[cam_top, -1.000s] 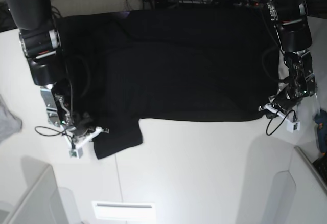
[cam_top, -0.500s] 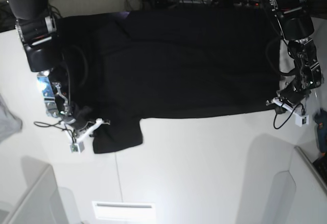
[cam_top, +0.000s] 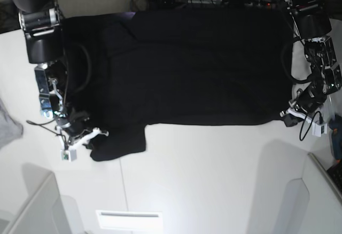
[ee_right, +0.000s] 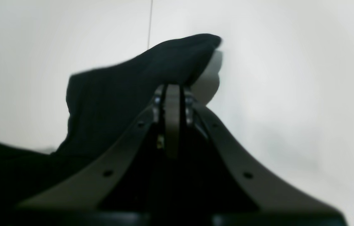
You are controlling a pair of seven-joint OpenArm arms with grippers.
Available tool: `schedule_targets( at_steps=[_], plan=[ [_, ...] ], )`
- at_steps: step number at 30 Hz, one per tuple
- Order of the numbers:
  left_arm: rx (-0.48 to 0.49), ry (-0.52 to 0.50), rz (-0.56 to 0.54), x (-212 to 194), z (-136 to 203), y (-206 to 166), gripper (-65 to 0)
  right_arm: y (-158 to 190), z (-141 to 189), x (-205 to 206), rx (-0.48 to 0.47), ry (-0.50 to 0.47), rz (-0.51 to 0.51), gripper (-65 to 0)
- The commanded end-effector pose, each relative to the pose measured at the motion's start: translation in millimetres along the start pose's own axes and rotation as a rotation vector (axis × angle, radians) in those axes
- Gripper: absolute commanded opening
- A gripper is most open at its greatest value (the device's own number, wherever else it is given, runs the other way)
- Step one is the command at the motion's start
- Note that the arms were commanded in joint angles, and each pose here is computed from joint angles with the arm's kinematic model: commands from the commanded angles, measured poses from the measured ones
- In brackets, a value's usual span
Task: Fold the T-shirt properly
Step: 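Lift the hem and fold it over toward the collar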
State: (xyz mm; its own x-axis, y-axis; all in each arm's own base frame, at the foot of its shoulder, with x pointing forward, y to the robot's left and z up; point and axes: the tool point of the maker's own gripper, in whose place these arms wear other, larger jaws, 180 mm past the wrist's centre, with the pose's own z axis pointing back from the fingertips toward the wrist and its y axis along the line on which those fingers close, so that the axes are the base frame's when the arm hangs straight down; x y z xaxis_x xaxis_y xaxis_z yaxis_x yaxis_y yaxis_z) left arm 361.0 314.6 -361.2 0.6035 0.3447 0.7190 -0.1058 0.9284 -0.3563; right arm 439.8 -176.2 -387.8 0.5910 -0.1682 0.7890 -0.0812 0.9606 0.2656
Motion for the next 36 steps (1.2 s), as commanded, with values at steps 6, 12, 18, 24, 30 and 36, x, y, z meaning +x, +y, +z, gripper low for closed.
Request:
schedule_targets(
  at_steps=[6, 12, 18, 24, 30, 36],
  plan=[
    [-0.043, -0.084, -0.072, 40, 15, -21, -65.0, -1, 10, 22, 0.009, -0.075, 0.004, -65.0],
    [-0.030, -0.098, -0.098, 52, 35, -21, -65.0, -9, 21, 25, -0.006, -0.110, -0.027, -65.0],
    [-0.027, -0.069, -0.141, 43, 45, -26, -65.0, 3, 30, 24, 0.021, -0.128, -0.007, -65.0],
    [-0.019, -0.030, -0.155, 23, 51, -24, -65.0, 12, 38, 17, 0.043, -0.133, 0.004, -65.0],
    [-0.046, -0.051, -0.053, 13, 71, -11, -65.0, -9, 57, 24, 0.000, -0.178, -0.018, -65.0],
    [-0.052, -0.031, -0.115, 3, 83, -21, -65.0, -16, 63, 10, -0.014, -0.145, -0.010, -65.0]
  ],
)
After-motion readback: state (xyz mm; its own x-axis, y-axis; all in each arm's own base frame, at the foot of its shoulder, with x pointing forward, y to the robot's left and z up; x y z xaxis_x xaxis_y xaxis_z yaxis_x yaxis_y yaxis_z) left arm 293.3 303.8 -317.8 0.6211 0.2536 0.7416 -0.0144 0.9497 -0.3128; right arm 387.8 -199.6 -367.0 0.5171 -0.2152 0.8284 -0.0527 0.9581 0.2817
